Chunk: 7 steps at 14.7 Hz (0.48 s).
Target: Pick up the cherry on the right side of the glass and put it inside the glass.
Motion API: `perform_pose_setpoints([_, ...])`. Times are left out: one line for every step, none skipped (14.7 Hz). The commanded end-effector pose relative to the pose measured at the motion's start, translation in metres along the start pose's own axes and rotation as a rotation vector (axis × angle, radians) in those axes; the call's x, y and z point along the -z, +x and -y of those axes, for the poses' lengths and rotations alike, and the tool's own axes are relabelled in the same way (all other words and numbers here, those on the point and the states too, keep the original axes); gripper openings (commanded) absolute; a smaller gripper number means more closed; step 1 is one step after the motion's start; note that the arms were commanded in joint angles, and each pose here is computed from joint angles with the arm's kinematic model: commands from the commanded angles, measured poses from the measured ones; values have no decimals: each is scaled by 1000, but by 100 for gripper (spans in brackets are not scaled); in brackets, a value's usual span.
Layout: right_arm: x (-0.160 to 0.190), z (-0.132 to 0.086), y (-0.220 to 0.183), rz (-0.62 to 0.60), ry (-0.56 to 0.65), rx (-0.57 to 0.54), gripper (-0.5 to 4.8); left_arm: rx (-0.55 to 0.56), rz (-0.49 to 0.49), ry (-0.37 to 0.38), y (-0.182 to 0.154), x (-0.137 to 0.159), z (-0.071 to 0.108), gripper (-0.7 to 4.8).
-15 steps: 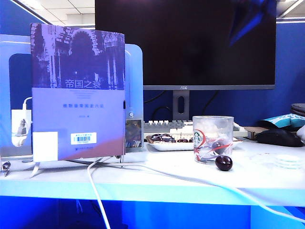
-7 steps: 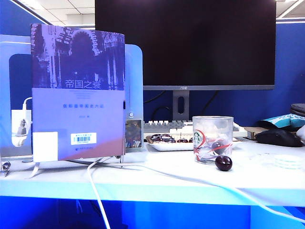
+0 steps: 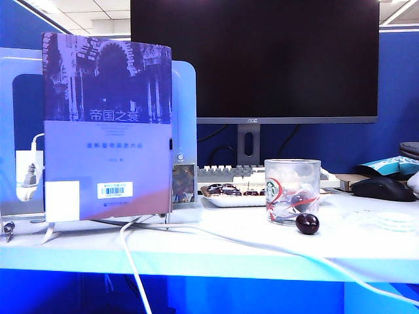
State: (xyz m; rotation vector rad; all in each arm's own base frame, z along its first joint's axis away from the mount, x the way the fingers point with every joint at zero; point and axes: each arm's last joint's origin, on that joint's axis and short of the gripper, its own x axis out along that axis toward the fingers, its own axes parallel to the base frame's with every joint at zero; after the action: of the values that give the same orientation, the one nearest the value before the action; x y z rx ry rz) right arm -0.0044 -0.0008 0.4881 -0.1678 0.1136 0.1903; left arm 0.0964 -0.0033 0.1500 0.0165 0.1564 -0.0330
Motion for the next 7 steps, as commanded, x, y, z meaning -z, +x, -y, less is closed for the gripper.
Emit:
perform_pose_setpoints([18, -1, -41, 17, 13, 53, -5, 3, -9, 4, 0, 1, 0, -5])
perform_pose_setpoints([23, -2, -54, 48, 24, 57, -5, 3, -9, 4, 0, 1, 0, -5])
perform_pose_setpoints([28, -3, -64, 85, 29, 61, -5, 3, -9, 4, 0, 1, 0, -5])
perform_pose_setpoints([33, -3, -67, 120, 31, 87, -5, 3, -9, 4, 0, 1, 0, -5])
perform_pose_setpoints([46, -3, -58, 153, 38, 152, -5, 3, -9, 4, 0, 1, 0, -5])
perform_pose_setpoints([57, -5, -44, 181, 41, 159, -5, 3, -9, 4, 0, 1, 0, -5])
perform_pose_setpoints([65, -6, -34, 198, 42, 161, -4, 3, -9, 4, 0, 1, 0, -5])
